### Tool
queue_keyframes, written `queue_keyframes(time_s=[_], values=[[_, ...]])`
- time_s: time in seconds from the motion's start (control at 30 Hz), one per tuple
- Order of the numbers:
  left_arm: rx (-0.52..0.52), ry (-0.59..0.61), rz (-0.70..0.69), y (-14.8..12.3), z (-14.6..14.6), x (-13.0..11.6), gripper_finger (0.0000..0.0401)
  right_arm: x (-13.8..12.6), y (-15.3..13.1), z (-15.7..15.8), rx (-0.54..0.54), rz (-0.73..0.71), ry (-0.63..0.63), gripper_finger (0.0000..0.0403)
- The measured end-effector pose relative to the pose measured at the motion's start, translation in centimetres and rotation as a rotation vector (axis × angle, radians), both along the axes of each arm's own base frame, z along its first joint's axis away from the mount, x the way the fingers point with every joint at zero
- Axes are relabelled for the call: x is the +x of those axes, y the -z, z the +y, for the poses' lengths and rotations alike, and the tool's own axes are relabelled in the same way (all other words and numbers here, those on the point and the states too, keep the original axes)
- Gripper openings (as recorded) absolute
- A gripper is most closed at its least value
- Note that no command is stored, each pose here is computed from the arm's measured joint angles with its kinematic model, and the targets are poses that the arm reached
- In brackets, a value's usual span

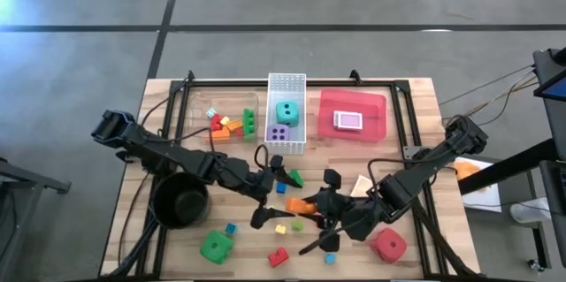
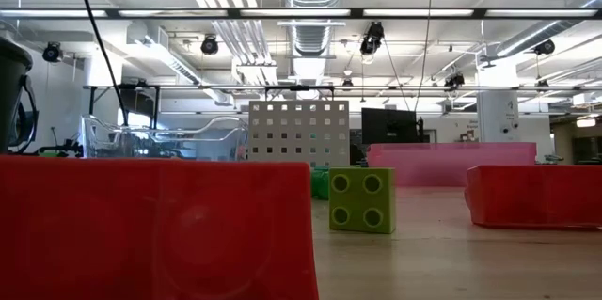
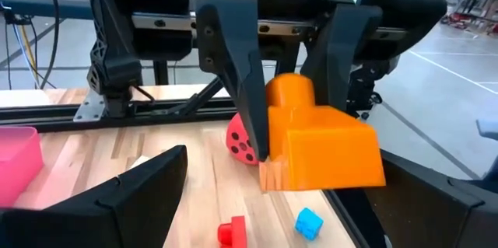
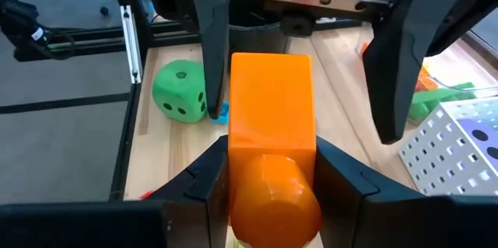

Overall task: Pick & Place Toys
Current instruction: Put the orange game piece into the transparent bin

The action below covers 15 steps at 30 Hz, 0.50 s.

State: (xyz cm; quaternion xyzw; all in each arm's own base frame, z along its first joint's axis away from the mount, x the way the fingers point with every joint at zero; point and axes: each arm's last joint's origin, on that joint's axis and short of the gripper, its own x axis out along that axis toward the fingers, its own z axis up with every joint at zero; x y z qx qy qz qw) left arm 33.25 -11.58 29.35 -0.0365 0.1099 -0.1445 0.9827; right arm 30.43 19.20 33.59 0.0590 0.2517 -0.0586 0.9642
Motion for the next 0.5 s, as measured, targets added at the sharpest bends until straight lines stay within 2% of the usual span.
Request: queue_keyframes(time_s=[0.3, 0.5], values=[[-0.008, 0.0, -0.024, -0.25, -0.02, 0.02, 0.0368, 0.33, 0.38, -0.02, -0.008, 0.008, 0.004, 0.0125], [-0.021, -0.002, -0.005, -0.11, -0.03, -0.01, 0.0306, 0.48, 0.18, -0.04, -0.02, -0.011, -0.001, 0.0125]])
